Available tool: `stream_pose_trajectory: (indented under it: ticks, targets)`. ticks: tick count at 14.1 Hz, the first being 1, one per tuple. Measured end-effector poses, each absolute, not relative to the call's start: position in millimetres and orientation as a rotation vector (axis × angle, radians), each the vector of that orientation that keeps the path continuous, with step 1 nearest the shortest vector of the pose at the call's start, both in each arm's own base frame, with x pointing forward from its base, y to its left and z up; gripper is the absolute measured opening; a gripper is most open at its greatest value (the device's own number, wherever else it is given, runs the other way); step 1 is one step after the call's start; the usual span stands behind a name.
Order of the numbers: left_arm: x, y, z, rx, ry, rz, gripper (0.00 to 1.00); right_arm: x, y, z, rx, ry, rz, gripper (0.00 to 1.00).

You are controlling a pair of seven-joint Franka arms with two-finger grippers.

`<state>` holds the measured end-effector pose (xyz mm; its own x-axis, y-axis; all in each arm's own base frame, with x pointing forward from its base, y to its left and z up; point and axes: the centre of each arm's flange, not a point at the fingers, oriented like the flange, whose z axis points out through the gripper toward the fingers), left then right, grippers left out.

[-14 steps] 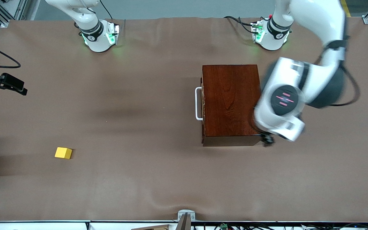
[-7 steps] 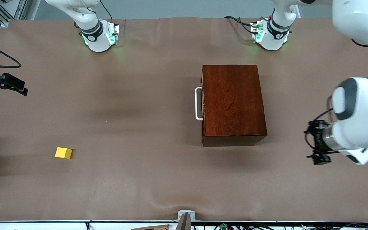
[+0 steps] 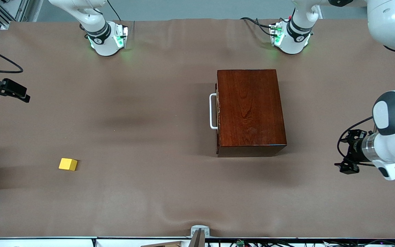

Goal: Open drawer, take yellow block, close drawer

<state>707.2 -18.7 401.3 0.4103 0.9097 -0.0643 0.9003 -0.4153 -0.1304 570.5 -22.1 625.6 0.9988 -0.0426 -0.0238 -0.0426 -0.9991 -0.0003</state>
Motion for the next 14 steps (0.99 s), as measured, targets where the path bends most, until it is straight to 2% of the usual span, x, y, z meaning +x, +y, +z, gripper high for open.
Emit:
stream_pose_trajectory:
  ticks: [3, 6, 14]
  targets:
    - [697.9, -16.2, 382.7, -2.682, -1.446, 0.254, 1.0, 570.6, -22.1, 625.7, -3.14, 0.067, 0.036, 1.0]
    - [681.4, -13.3, 389.8, -2.793, -1.312, 0.199, 1.0, 570.7, -22.0, 625.7, -3.14, 0.067, 0.034, 1.0]
    - [596.7, 18.1, 423.6, -3.052, -0.843, 0.04, 1.0, 570.9, -22.0, 625.9, -3.14, 0.067, 0.032, 1.0]
